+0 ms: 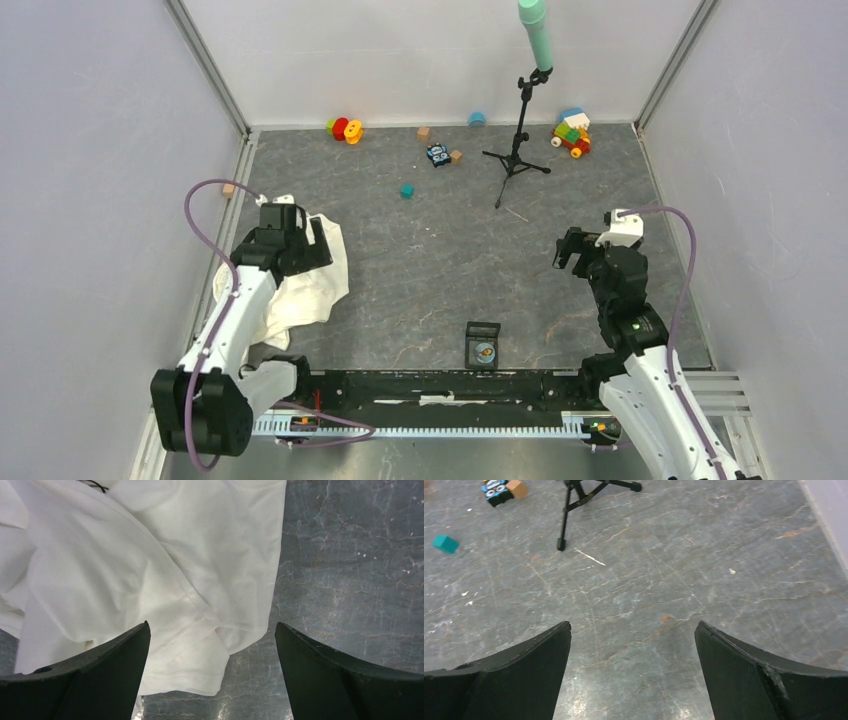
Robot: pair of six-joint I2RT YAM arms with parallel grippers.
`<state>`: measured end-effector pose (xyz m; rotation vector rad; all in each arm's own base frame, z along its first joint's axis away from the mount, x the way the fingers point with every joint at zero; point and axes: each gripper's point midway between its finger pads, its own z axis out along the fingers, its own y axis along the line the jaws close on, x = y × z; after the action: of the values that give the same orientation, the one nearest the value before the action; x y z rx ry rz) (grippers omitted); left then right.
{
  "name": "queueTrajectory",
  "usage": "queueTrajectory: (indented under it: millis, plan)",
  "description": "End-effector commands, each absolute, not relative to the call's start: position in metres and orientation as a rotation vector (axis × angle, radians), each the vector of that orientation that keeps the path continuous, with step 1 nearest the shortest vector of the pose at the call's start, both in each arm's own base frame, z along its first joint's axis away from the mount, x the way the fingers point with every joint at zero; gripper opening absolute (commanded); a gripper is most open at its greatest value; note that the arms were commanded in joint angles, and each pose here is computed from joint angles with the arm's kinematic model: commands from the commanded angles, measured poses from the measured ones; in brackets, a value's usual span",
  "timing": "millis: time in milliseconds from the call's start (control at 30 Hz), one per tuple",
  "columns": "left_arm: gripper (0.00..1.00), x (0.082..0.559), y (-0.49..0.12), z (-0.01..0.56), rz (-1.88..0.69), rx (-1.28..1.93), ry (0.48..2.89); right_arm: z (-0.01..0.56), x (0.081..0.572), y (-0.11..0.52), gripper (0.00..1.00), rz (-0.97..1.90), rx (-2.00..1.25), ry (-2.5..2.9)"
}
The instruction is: Pin the brooch onto the clothing
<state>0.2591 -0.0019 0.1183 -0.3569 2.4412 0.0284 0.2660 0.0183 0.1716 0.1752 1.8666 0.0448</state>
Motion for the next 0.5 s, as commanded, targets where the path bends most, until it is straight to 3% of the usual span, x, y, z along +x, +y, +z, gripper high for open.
queueTrajectory:
  millis: [0, 233, 467]
  plan:
    - [1.0, 0.263, -0.014, 0.109, -0.058, -0.441, 2.492, 0.18, 0.277, 0.042, 0.98, 0.191, 0.131, 1.823]
    - [0.98, 0.275, -0.039, 0.085, -0.237, -0.597, 2.47, 0.152, 0.274, 0.059, 0.98, 0.281, 0.089, 1.882]
    - [0.89, 0.278, -0.048, 0.064, -0.208, -0.629, 2.431, 0.155, 0.271, 0.057, 0.98, 0.264, 0.066, 1.878]
